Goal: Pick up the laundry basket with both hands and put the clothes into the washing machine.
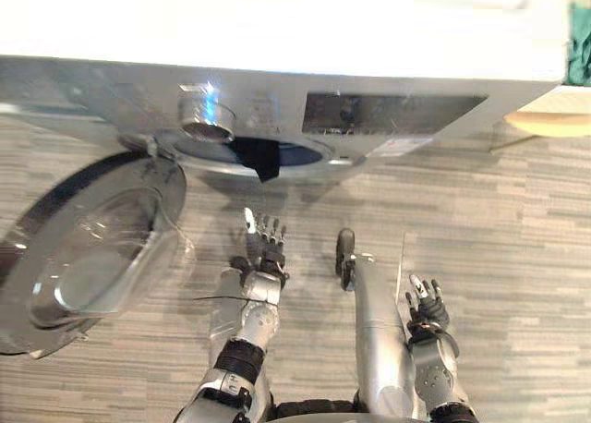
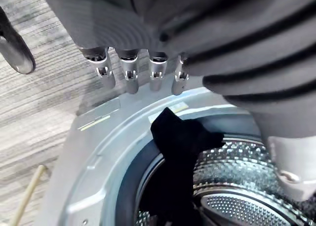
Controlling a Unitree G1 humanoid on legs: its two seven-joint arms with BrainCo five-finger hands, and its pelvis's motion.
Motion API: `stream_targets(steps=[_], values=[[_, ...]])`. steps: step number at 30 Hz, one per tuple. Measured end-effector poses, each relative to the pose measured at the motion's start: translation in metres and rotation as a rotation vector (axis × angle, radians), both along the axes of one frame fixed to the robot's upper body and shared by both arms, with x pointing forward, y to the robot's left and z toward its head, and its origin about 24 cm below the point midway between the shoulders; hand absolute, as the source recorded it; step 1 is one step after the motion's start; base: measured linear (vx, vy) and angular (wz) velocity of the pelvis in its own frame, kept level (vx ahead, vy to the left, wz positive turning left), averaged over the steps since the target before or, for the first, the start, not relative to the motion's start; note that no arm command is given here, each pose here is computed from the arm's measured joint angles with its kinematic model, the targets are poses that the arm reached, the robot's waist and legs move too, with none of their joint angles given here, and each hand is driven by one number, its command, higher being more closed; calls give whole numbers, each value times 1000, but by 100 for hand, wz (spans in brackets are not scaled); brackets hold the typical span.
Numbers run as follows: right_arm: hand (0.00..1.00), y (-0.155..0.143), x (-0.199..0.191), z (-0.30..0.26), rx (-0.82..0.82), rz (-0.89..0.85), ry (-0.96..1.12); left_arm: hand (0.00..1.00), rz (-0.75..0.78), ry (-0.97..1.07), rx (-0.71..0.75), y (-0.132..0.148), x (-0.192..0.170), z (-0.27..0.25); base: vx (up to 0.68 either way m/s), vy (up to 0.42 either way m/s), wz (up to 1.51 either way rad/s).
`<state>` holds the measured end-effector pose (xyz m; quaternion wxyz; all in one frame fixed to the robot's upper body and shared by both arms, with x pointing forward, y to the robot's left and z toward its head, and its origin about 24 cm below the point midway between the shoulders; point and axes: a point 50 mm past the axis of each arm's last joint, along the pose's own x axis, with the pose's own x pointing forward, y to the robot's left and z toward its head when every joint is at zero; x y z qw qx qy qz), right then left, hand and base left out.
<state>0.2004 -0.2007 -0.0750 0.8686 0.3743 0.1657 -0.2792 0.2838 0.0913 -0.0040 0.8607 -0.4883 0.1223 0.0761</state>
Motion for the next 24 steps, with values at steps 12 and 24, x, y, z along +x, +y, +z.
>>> stream_targets(steps=[12, 24], values=[[0, -23, -85, -68, 9, -32, 434, 0, -411, 518, 921, 76, -107, -124, 136, -29, 22], [0, -16, -102, -81, 14, 30, 565, 0, -141, 952, 690, 114, -220, -157, 23, -13, 33]])
